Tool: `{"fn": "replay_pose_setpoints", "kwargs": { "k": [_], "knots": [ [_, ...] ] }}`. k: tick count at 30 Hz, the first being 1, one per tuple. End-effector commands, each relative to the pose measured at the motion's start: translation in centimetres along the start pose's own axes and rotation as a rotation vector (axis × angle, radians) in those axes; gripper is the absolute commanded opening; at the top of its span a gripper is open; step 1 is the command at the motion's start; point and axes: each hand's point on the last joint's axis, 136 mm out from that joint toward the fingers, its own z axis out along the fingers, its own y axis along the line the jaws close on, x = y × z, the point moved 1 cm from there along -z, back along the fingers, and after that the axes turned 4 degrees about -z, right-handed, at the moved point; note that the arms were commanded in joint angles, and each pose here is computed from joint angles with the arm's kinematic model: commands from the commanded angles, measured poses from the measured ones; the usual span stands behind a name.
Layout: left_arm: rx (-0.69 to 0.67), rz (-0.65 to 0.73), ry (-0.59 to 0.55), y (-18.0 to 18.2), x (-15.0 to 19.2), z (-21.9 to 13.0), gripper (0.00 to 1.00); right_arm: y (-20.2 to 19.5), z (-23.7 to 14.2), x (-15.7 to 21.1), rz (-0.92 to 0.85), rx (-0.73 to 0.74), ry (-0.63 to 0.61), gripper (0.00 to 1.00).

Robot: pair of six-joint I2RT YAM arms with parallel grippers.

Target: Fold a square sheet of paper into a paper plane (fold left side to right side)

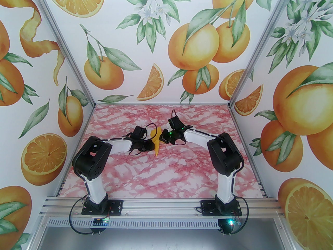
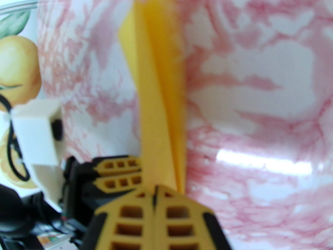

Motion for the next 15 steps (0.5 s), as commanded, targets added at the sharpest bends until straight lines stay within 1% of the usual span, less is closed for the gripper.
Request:
{"fn": "replay_pose_setpoints", "kwargs": {
  "k": [1,6,8,9,15],
  "knots": [
    [-0.039,-0.008,0.075,0.6,2.4,2.2,0.13,0.0,0.9,0.3,0.026,0.007,0.036,0.0],
    [-0.036,-0.012,0.067,0.5,2.2,2.0,0.14,-0.5,1.2,0.7,0.016,0.037,0.051,0.0],
    [-0.032,-0.016,0.059,0.4,2.0,1.5,0.17,-0.9,1.1,0.9,0.016,0.051,0.046,0.0],
    [-0.03,-0.02,0.052,0.4,1.9,1.1,0.21,-1.2,0.9,0.9,0.019,0.057,0.044,0.0],
    [-0.008,-0.029,-0.014,-0.6,1.2,-2.1,0.21,-2.0,0.6,1.2,0.021,0.076,0.037,0.0]
  ]
}}
